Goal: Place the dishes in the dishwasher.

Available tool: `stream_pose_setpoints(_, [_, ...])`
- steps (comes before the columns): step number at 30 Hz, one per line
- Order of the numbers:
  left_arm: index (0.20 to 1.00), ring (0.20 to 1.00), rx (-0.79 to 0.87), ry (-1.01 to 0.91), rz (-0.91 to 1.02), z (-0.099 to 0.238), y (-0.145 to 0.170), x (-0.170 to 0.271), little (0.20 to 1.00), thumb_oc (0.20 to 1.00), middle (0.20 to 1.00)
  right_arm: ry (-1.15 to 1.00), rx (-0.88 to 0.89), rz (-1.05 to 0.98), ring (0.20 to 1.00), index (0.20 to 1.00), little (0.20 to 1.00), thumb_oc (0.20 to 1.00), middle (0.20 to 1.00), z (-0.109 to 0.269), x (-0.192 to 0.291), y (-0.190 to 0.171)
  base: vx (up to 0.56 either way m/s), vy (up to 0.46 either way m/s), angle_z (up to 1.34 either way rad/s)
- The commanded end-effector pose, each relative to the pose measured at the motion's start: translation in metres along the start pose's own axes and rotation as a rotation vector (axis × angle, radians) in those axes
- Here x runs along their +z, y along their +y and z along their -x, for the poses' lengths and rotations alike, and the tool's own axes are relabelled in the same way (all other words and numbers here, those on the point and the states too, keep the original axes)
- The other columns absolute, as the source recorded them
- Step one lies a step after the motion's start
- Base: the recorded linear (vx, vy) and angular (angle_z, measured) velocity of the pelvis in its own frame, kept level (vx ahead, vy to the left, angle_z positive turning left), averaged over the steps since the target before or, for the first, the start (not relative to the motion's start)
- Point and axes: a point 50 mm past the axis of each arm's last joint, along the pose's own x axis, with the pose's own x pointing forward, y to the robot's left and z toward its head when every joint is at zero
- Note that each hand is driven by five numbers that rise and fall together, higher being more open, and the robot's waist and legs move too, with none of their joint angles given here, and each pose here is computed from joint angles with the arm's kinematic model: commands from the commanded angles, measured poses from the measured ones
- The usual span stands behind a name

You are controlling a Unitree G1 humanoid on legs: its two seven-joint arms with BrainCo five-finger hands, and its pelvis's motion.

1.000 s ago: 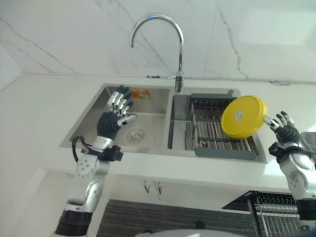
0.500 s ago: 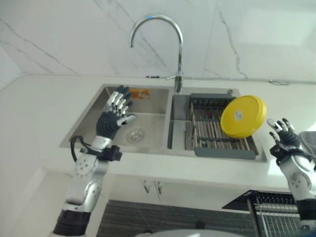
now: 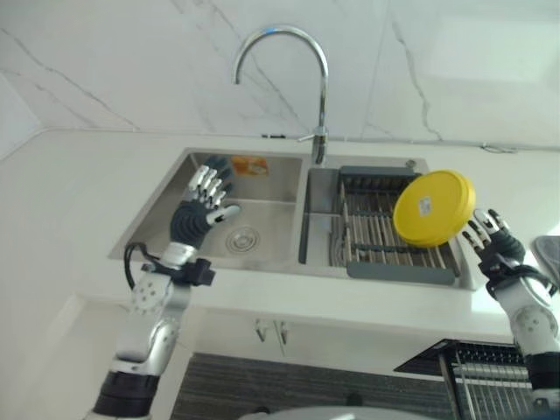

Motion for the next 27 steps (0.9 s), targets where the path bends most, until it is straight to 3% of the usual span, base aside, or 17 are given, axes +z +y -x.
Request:
stream_pose_setpoints(1, [1.0,1.0,-0.024,-0.116,-0.08,-0.0139,0.0056,0.0237,1.0,1.0,1.0,-0.171,0.045,-0.038,1.0,1.0,1.0,1.0,1.0,-0.0125,0.0481,0.0101,0.0,0.0,0.0])
stream_pose_setpoints(27, [1.0,1.0,-0.019,-0.087,-0.081,-0.0122,0.0076,0.0215,1.0,1.0,1.0,-0.129,0.045,-0.015,1.0,1.0,1.0,1.0,1.0,-0.0208,0.0515,0.0051,0.0,0.0,0.0])
